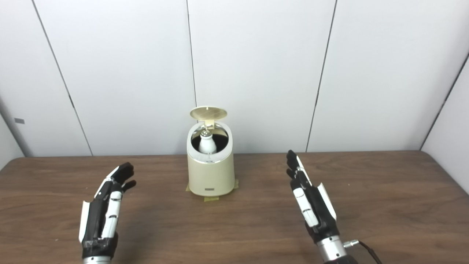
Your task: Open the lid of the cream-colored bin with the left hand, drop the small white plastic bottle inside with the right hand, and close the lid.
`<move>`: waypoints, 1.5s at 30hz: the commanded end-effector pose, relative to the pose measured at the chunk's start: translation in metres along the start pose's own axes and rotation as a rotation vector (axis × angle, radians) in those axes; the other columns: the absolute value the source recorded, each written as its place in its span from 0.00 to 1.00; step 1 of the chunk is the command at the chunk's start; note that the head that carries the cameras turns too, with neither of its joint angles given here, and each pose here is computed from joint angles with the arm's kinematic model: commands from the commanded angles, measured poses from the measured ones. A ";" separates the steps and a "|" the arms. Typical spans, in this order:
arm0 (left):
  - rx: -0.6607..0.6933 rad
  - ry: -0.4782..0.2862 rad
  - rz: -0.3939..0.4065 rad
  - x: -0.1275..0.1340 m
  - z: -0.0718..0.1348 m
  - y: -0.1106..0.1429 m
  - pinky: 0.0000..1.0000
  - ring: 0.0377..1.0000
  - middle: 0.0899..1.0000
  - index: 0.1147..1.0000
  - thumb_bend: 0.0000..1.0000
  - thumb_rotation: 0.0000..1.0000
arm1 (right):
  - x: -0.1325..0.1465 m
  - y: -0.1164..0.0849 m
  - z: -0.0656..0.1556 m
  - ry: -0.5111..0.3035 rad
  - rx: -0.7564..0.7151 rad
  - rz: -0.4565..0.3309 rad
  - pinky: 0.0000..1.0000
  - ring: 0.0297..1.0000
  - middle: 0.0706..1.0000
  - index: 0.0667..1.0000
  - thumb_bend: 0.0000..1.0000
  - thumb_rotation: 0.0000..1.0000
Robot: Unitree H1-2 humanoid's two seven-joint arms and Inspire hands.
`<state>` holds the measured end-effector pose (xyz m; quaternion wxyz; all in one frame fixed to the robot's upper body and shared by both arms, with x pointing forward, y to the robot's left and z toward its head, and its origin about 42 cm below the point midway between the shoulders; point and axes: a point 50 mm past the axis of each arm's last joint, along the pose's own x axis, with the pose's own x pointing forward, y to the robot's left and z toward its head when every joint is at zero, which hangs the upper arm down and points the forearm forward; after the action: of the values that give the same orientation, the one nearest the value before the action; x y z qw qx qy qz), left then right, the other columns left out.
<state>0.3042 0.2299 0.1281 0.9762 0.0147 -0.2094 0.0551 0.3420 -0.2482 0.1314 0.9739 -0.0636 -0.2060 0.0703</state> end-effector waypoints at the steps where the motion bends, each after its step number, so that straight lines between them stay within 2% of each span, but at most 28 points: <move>1: 0.021 0.080 -0.012 -0.032 -0.018 0.002 0.83 0.87 0.85 0.84 0.18 0.81 | -0.012 0.003 -0.005 0.005 0.001 -0.010 1.00 1.00 0.99 0.96 0.20 1.00; 6: 0.035 0.071 -0.009 -0.032 -0.017 0.004 0.84 0.87 0.84 0.83 0.20 0.80 | -0.011 0.002 -0.005 0.004 -0.024 -0.036 0.97 0.98 0.97 0.93 0.24 1.00; 10: 0.116 0.052 -0.036 -0.029 -0.011 0.006 0.84 0.87 0.84 0.82 0.21 0.83 | -0.009 0.005 -0.004 -0.001 -0.019 -0.037 0.97 0.97 0.96 0.92 0.19 0.86; 11: 0.152 0.033 -0.053 -0.026 -0.005 0.007 0.85 0.88 0.86 0.85 0.25 0.89 | -0.009 0.006 -0.004 -0.003 -0.022 -0.040 0.96 0.97 0.95 0.92 0.16 0.78; 13: 0.204 0.006 -0.072 -0.021 0.004 0.009 0.87 0.89 0.88 0.86 0.30 0.93 | -0.008 0.007 -0.004 -0.004 -0.024 -0.045 0.97 0.97 0.95 0.91 0.14 0.73; 16: 0.288 -0.073 -0.073 -0.002 0.032 0.010 0.88 0.90 0.88 0.87 0.39 0.97 | -0.007 0.007 -0.007 0.005 -0.016 -0.054 0.98 0.97 0.94 0.91 0.19 0.81; 20: 0.368 -0.166 -0.065 0.028 0.074 0.010 0.93 0.93 0.87 0.84 0.49 1.00 | -0.007 0.006 -0.007 0.007 -0.035 -0.055 1.00 0.98 0.95 0.91 0.18 0.83; 22: 0.408 -0.204 -0.069 0.043 0.093 0.007 0.93 0.94 0.87 0.83 0.51 1.00 | -0.006 0.007 -0.007 0.005 -0.031 -0.060 1.00 0.98 0.95 0.91 0.17 0.84; 24: 0.493 -0.255 -0.101 0.059 0.117 0.003 0.99 0.95 0.85 0.82 0.62 1.00 | -0.006 0.008 -0.007 0.005 -0.017 -0.066 0.99 0.97 0.94 0.91 0.19 0.88; 25: 0.580 -0.287 -0.126 0.067 0.132 0.000 0.99 0.95 0.84 0.82 0.65 1.00 | -0.006 0.009 -0.008 0.007 -0.010 -0.067 1.00 0.97 0.94 0.91 0.20 0.90; 27: 0.722 -0.334 -0.161 0.076 0.154 -0.005 1.00 0.94 0.81 0.80 0.81 1.00 | -0.007 0.010 -0.009 0.014 -0.001 -0.072 1.00 0.97 0.95 0.91 0.22 0.93; 30: 0.848 -0.390 -0.185 0.087 0.177 -0.014 1.00 0.92 0.78 0.77 0.90 1.00 | -0.008 0.011 -0.010 0.020 0.005 -0.079 1.00 0.98 0.94 0.91 0.22 0.93; 32: 0.898 -0.430 -0.187 0.094 0.193 -0.023 1.00 0.92 0.78 0.77 0.92 1.00 | -0.008 0.011 -0.011 0.024 -0.001 -0.082 1.00 0.97 0.94 0.91 0.21 0.93; 37: 0.965 -0.448 -0.212 0.114 0.222 -0.045 1.00 0.93 0.81 0.79 0.93 1.00 | -0.008 0.011 -0.014 0.033 -0.016 -0.077 0.99 0.96 0.94 0.91 0.20 0.93; 40: 1.000 -0.449 -0.271 0.127 0.229 -0.057 1.00 0.95 0.82 0.79 0.95 1.00 | -0.008 0.014 -0.013 0.029 -0.022 -0.070 0.96 0.95 0.93 0.90 0.17 0.93; 42: 1.039 -0.445 -0.304 0.134 0.230 -0.064 1.00 0.95 0.81 0.80 0.96 1.00 | -0.008 0.016 -0.012 0.026 -0.025 -0.067 0.94 0.94 0.93 0.89 0.16 0.89; 45: 1.077 -0.413 -0.339 0.144 0.230 -0.075 1.00 0.95 0.82 0.80 0.96 1.00 | -0.008 0.017 -0.011 0.025 -0.020 -0.055 0.94 0.94 0.93 0.90 0.16 0.88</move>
<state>0.3452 0.1586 0.3833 0.7727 0.5426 -0.3284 -0.0246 0.3471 -0.2455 0.1313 0.9743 -0.0780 -0.2088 0.0332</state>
